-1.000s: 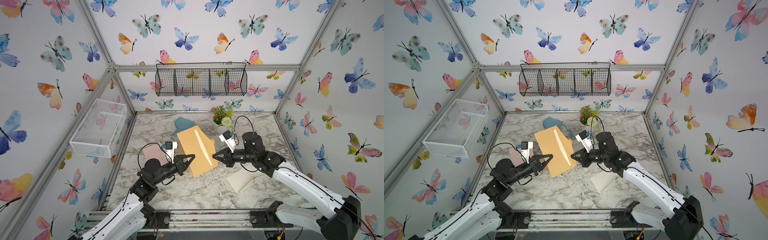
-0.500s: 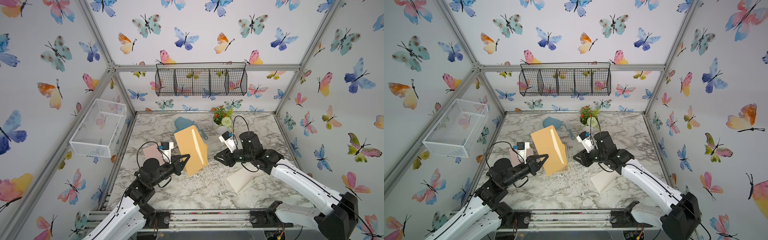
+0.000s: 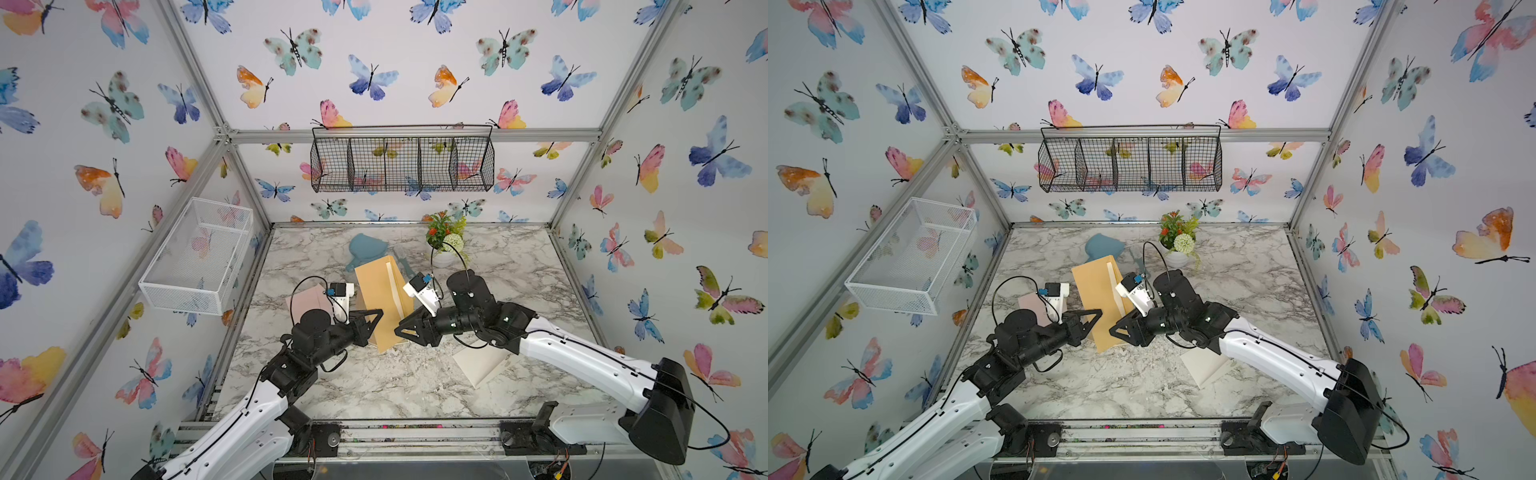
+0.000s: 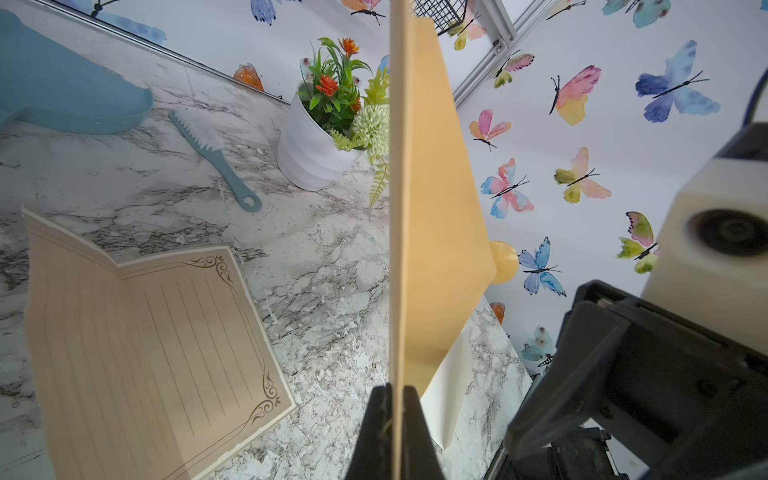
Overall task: Take the letter paper out of the envelope
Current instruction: Take out the letter paper from the envelope.
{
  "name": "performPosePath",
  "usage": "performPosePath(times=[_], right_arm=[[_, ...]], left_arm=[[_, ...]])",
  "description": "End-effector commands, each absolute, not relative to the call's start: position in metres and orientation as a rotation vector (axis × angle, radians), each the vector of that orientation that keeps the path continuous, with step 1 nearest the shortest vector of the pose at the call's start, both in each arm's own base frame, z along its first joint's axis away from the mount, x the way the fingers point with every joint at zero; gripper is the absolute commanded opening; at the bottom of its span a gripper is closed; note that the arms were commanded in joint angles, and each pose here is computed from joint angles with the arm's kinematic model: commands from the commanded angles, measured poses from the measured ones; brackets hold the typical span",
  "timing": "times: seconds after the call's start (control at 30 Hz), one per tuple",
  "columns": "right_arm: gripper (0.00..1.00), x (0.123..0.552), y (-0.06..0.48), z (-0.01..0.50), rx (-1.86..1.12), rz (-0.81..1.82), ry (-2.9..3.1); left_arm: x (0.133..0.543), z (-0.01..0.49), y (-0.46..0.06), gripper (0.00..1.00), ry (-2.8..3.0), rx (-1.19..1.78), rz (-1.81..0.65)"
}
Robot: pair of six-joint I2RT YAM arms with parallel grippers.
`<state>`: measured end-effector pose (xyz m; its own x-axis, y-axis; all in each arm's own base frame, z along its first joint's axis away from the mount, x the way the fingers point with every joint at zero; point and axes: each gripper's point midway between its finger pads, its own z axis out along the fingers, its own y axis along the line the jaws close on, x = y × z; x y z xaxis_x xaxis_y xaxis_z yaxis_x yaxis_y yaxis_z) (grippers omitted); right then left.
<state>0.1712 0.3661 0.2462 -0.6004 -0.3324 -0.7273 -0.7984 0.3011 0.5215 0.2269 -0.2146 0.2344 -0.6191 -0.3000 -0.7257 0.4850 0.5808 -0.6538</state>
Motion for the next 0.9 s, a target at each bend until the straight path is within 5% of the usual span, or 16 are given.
performPosePath(times=[0.0, 0.43, 0.63, 0.87], right_arm=[[0.37, 0.190, 0.372, 0.264, -0.948, 1.211, 2.014], [0.34, 0.254, 0.340, 0.248, -0.795, 0.938, 2.131], [0.33, 0.270, 0.314, 0.238, -0.729, 1.036, 2.146], [0.31, 0.236, 0.333, 0.259, -0.912, 1.316, 1.963]], left_arm=[[0.215, 0.259, -0.224, 0.00, 1.847, 0.225, -1.230], [0.188, 0.266, -0.237, 0.00, 1.820, 0.371, -1.277], [0.183, 0.274, -0.236, 0.00, 1.795, 0.393, -1.294], [0.182, 0.275, -0.239, 0.00, 1.783, 0.402, -1.309]])
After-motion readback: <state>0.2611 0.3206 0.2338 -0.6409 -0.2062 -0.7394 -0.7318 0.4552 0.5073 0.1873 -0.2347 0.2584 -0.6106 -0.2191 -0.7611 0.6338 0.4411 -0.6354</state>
